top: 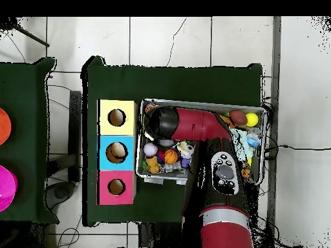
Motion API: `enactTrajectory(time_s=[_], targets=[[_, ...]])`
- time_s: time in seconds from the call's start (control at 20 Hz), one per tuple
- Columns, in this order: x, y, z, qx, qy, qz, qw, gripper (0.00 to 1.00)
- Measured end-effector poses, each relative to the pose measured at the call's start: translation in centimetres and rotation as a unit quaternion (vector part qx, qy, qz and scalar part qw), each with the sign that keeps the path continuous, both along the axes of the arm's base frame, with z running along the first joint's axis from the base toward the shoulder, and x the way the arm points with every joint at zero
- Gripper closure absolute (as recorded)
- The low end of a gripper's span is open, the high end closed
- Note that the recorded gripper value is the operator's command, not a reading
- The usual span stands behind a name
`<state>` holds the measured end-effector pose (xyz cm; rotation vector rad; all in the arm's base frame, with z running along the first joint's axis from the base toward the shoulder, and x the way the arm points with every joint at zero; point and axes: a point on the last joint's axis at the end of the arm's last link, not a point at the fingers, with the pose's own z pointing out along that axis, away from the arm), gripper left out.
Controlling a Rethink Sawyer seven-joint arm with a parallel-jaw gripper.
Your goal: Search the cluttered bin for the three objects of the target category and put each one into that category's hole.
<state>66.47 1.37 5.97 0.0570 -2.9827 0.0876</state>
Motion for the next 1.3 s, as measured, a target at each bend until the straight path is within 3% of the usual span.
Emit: enactTrajectory(time_s=[0.7,1.3], targets=[[0.1,1.7,0.1,0.004,-0.001,0.007,1.0000,1.00],[0.0,7.9,0.4,0.015,-0.003,0.037,0.9992,1.00]])
